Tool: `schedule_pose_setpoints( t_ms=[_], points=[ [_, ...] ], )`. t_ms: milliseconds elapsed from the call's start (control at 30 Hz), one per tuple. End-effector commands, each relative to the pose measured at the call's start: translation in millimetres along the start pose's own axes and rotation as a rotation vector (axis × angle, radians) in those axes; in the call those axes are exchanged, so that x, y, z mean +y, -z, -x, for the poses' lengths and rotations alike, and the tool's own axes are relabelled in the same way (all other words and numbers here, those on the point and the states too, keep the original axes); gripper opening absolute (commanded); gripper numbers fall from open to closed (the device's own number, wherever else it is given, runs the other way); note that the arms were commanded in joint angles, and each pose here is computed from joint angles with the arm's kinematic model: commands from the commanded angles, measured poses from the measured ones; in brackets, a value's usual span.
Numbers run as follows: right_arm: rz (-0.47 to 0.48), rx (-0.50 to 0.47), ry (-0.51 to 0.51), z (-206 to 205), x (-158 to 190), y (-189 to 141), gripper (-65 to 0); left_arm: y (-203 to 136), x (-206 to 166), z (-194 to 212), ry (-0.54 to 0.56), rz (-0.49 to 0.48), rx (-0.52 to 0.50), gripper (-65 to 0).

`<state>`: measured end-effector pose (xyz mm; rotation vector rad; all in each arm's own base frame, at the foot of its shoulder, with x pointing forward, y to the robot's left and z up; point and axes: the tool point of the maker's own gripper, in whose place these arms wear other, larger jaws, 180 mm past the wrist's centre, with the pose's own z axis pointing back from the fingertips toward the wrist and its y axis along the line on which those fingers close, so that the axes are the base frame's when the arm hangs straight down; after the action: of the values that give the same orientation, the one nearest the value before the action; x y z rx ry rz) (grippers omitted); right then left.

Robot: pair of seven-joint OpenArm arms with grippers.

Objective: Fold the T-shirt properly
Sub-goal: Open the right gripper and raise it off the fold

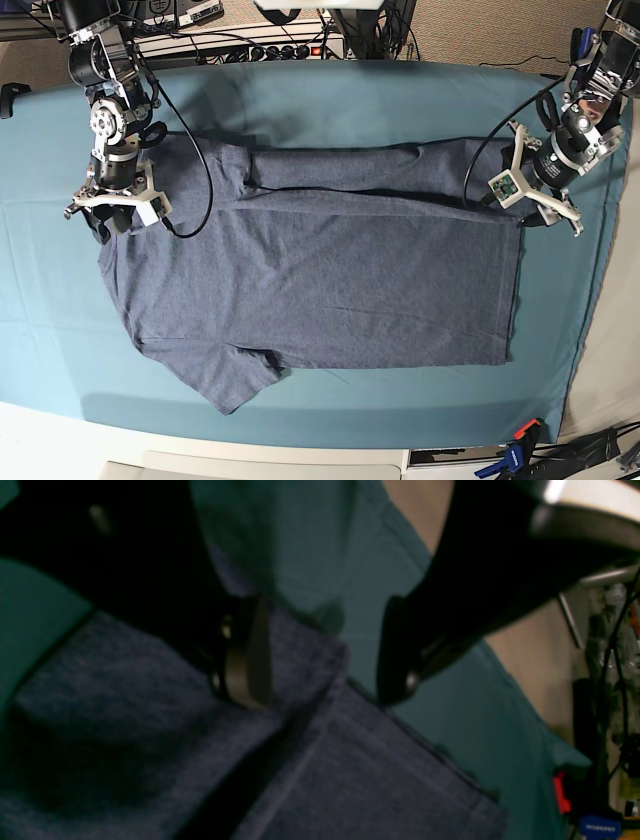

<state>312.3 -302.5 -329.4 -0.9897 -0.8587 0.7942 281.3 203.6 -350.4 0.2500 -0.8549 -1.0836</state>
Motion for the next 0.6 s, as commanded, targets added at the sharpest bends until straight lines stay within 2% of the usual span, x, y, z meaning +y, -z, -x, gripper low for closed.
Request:
schedule_pose_setpoints(
  t_ms=[0, 133, 367, 567],
  points=[
    [0.05, -0.018, -0.009, -3, -18, -1, -40.0, -3, 13, -1, 0.011, -0.032, -0.001, -29.8],
    [-0.001, -0.068, -0.058, -12, -13, -25, -40.1, -4, 10, 2, 0.011, -0.026, 0.022, -29.8],
    [-0.253, -0.111, -0.218, -10, 23, -91, -40.1, -5, 10, -1, 0.004, -0.025, 0.016, -29.8],
    [-0.438, -0.081, -0.264, 15, 65, -133, -40.0, -4, 7, -5, -0.027, -0.012, 0.0, -29.8]
  ],
)
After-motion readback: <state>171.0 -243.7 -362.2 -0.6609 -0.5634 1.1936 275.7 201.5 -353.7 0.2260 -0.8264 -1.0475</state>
